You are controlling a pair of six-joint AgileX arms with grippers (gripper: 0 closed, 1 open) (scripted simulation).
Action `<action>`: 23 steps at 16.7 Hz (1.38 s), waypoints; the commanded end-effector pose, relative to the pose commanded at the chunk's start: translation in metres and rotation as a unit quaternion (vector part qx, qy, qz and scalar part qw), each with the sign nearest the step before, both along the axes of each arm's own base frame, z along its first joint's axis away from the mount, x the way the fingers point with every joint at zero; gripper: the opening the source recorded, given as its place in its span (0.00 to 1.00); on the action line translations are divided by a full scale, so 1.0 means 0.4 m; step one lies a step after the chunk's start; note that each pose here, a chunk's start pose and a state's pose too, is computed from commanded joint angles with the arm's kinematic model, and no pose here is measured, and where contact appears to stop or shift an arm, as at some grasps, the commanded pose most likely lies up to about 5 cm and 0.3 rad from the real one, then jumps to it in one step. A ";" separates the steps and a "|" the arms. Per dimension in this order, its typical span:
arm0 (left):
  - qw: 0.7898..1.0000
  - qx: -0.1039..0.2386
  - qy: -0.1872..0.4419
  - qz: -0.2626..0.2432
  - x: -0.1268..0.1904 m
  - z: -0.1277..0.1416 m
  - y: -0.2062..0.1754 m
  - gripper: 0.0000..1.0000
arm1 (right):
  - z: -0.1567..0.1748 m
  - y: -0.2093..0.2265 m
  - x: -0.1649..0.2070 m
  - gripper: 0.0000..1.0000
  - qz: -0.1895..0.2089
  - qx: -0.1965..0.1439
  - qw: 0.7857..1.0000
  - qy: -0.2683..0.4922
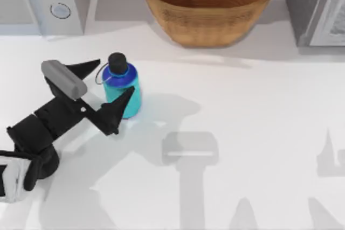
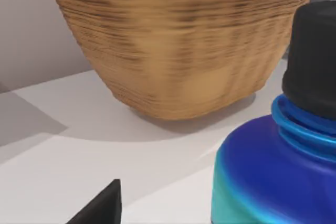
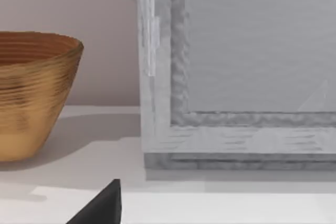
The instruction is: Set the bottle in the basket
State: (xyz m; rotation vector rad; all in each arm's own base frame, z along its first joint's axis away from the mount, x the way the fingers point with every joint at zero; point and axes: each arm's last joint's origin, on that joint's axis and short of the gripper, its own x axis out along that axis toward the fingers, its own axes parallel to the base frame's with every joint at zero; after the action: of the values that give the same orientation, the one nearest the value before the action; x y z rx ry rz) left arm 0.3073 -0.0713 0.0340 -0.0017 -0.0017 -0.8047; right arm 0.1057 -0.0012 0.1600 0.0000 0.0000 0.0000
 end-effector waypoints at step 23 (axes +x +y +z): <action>1.000 0.000 0.000 0.000 0.032 -0.002 -0.040 0.10 | 0.000 0.000 0.000 1.00 0.000 0.000 1.000 0.000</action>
State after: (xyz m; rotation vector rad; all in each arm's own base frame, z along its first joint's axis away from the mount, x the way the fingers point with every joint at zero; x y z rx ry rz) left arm 0.3200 -0.0875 0.0330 -0.0012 -0.0014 -0.8054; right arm 0.1057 -0.0012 0.1600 0.0000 0.0000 0.0000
